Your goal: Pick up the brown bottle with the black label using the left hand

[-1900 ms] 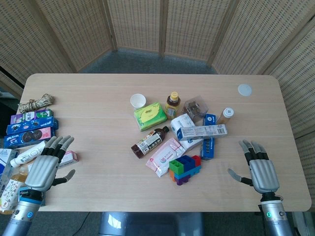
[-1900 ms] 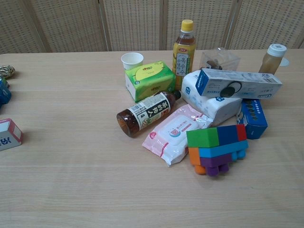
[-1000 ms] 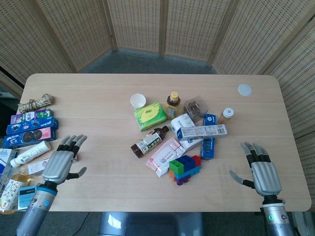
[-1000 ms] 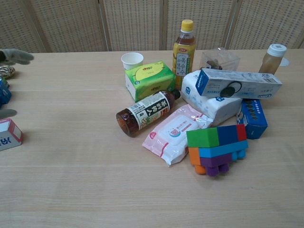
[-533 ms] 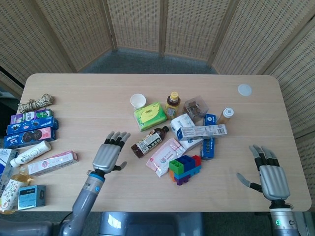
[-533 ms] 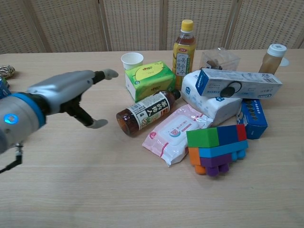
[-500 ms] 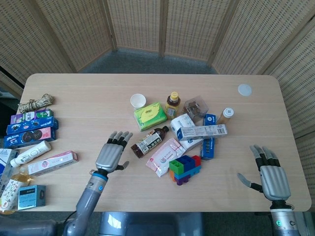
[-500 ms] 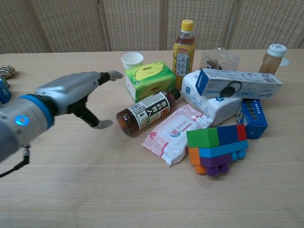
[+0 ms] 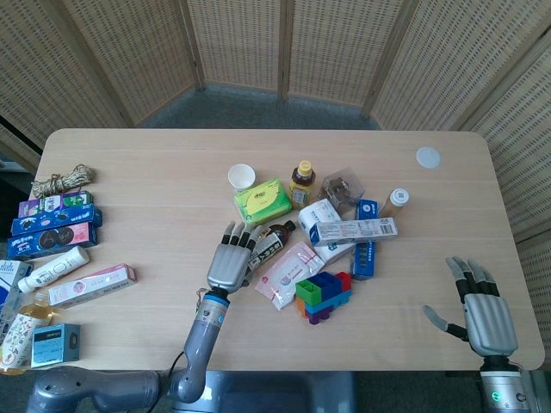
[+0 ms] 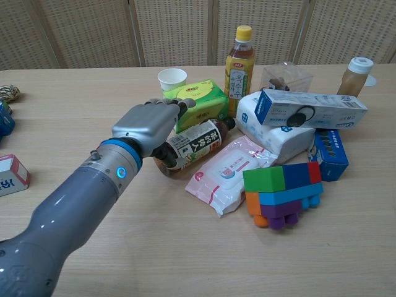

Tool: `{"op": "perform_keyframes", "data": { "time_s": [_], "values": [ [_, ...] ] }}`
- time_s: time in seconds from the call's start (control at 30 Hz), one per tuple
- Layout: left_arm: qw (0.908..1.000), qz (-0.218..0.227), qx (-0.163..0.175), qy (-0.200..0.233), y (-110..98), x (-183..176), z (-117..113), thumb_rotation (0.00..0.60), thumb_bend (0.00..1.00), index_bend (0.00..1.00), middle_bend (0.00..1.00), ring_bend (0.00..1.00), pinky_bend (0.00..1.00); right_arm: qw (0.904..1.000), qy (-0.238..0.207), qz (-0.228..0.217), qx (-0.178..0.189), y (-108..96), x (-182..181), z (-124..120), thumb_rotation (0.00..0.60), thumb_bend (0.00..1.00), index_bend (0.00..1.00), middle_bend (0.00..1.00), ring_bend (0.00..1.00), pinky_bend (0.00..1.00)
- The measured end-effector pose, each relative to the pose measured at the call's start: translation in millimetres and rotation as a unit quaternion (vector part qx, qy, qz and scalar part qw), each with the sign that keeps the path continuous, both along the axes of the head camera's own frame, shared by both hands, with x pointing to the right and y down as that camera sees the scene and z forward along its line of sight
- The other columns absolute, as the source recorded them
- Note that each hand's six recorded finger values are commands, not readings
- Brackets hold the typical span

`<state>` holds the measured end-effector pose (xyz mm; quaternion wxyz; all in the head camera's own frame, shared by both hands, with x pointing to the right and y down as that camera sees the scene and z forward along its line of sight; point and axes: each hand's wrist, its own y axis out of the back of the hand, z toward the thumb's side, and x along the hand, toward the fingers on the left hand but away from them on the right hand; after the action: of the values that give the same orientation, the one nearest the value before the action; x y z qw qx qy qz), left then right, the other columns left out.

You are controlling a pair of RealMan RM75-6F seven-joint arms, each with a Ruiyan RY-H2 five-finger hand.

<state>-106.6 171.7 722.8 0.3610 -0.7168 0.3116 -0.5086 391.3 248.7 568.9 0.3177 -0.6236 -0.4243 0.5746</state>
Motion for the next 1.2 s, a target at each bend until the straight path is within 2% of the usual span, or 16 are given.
{"op": "perform_keyframes", "data": {
  "time_s": [0.33,0.57,0.8,0.97,1.1,1.2],
  "values": [
    [0.9985,0.004,0.037,-0.039,-5,-3,12,0.6,0.31,0.0,0.0,0.0,0.0,0.9996,-0.021,0.018,0.007,4,3,-9,0.001,0.19,0.0,0.03,0.0,0.0],
    [0.9963,-0.041,0.047,-0.059,-25,-41,11,0.6,0.31,0.0,0.0,0.0,0.0,0.9993,-0.03,0.022,0.01,7,3,-15,0.002,0.2,0.0,0.03,0.0,0.0],
    [0.9915,-0.094,0.06,-0.067,-46,-93,-4,0.6,0.31,0.0,0.0,0.0,0.0,0.9991,-0.032,0.022,0.014,7,3,-18,0.005,0.2,0.0,0.03,0.0,0.0],
    [0.992,-0.116,0.038,-0.031,-39,-103,-18,0.6,0.31,0.0,0.08,0.03,0.01,0.9991,-0.038,0.016,0.011,6,-1,-16,0.002,0.19,0.0,0.03,0.0,0.0],
    [0.9923,-0.122,-0.01,0.022,-20,-93,-28,0.6,0.31,0.04,0.16,0.11,0.12,0.999,-0.042,0.011,0.009,5,-5,-13,0.003,0.19,0.0,0.03,0.0,0.0],
    [0.9913,-0.115,-0.051,0.038,-4,-83,-29,0.6,0.31,0.09,0.17,0.13,0.18,0.999,-0.043,0.01,0.012,5,-5,-15,0.003,0.2,0.0,0.03,0.0,0.0]
  ]
}}
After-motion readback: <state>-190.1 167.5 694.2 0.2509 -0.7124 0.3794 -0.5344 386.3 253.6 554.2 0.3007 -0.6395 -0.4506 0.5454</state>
